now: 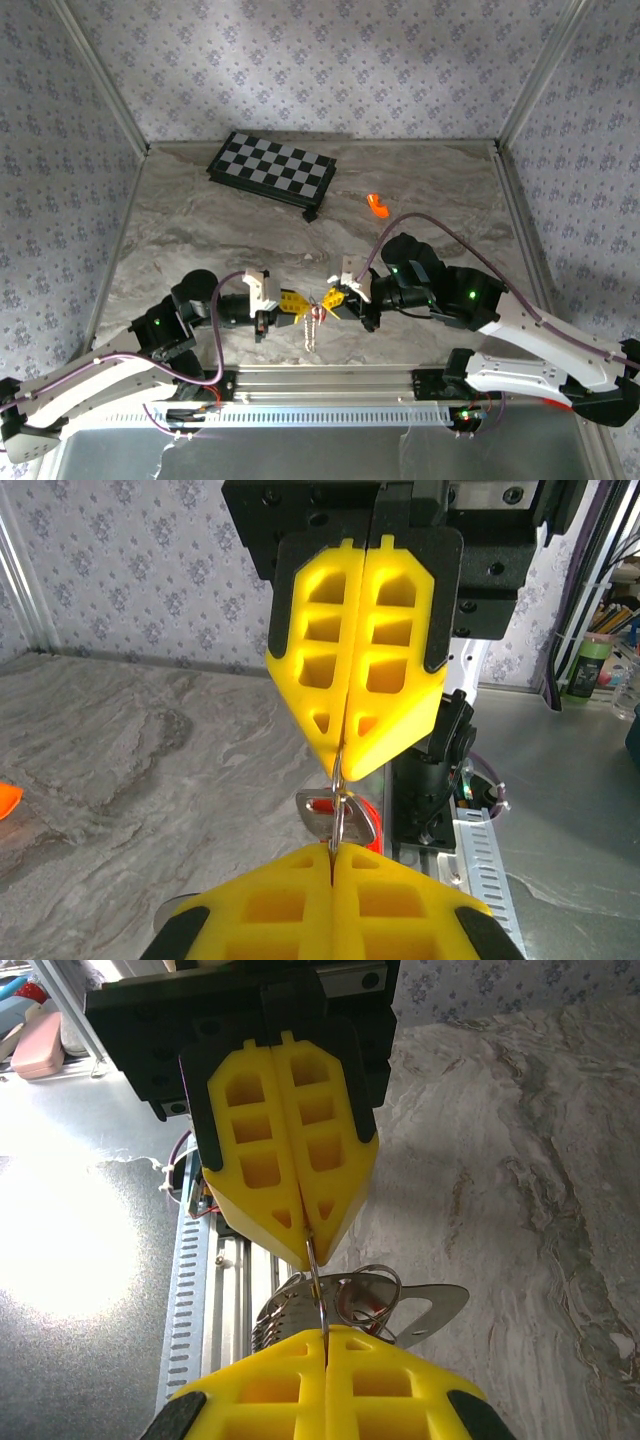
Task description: Put the keys on the keyring
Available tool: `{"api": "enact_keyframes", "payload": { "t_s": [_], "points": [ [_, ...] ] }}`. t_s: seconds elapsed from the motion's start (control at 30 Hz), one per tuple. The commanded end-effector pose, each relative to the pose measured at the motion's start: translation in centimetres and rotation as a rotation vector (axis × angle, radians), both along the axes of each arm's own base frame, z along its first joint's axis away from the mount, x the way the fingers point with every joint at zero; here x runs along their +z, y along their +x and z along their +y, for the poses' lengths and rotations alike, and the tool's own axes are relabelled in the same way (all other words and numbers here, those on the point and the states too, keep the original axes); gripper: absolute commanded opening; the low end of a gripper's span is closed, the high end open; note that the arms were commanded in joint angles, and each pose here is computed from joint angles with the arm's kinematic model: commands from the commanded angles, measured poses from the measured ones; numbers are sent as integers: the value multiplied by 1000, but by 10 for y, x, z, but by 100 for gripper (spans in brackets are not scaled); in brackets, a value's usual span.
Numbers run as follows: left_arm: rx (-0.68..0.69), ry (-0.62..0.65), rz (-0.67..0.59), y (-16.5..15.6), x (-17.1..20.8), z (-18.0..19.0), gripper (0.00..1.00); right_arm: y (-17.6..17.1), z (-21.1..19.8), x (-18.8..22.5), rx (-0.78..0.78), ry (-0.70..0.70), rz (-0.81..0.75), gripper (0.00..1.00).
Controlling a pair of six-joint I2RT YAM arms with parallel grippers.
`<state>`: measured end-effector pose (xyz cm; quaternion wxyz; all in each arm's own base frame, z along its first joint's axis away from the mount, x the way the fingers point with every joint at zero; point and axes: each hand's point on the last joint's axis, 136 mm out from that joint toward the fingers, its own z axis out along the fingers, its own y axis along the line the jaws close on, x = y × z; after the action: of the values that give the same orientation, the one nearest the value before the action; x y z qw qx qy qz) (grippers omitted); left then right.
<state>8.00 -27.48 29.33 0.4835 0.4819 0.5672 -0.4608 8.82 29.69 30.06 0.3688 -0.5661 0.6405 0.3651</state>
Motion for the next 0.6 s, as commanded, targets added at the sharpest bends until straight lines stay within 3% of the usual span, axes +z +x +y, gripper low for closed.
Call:
{"api": "enact_keyframes", "payload": {
  "t_s": [0.0, 0.57],
  "points": [
    [-3, -77, -56, -3, 25, 2, 0, -2, 1, 13, 10, 27, -28, 0],
    [29, -72, -67, 3, 21, 2, 0, -3, -1, 15, 15, 45, -39, 0]
  ]
}}
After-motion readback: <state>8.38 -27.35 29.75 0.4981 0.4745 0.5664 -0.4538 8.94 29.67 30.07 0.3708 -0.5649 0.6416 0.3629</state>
